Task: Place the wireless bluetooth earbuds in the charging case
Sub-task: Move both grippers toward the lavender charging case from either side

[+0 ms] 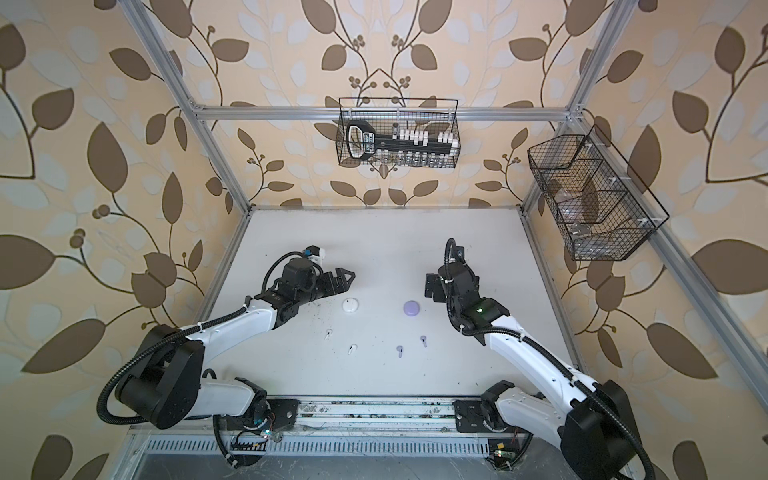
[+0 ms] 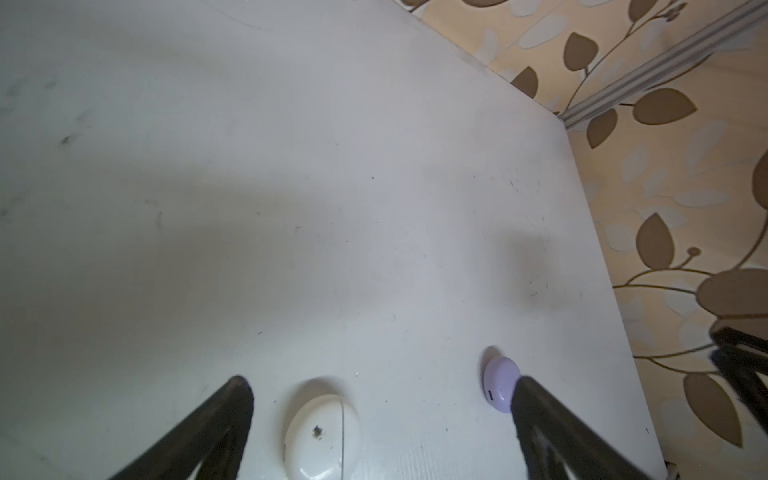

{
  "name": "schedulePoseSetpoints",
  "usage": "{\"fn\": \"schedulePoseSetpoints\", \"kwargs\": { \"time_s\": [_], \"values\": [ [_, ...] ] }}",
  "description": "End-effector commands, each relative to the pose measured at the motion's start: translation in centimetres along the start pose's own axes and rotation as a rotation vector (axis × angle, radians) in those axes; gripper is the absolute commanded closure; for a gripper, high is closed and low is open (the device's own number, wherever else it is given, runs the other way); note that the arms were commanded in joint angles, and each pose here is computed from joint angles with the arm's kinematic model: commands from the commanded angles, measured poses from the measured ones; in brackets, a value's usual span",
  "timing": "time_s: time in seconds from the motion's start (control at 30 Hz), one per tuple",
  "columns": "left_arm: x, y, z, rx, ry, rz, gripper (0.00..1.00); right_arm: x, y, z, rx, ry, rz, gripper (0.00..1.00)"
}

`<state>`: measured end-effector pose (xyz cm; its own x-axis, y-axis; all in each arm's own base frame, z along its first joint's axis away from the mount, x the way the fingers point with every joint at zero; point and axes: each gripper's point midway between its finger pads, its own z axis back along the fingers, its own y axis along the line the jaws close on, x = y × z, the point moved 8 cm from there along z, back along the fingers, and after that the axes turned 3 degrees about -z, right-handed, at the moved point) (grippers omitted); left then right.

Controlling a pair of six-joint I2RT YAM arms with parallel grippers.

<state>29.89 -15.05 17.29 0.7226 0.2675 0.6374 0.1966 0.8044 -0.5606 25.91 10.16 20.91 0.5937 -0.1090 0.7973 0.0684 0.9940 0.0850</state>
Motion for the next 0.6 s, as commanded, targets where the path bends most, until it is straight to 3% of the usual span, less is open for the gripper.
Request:
{"fn": "schedulePoseSetpoints", "kwargs": {
  "time_s": [0.0,0.3,0.57],
  "values": [
    [0.7,-2.2,-0.5,-0.126,0.036,-0.089,0.05,-2.0,1.5,-1.4,0.062,0.061,0.024,0.02],
    [-1.4,-4.9,-1.8,-0.272,0.15,-0.207,0.15,-5.3,4.6,-4.7,0.145,0.178,0.074,0.07],
    [-1.8,-5.0,-2.5,-0.292,0.172,-0.204,0.18,-7.4,6.1,-7.0,0.12,0.243,0.092,0.14]
  ]
}}
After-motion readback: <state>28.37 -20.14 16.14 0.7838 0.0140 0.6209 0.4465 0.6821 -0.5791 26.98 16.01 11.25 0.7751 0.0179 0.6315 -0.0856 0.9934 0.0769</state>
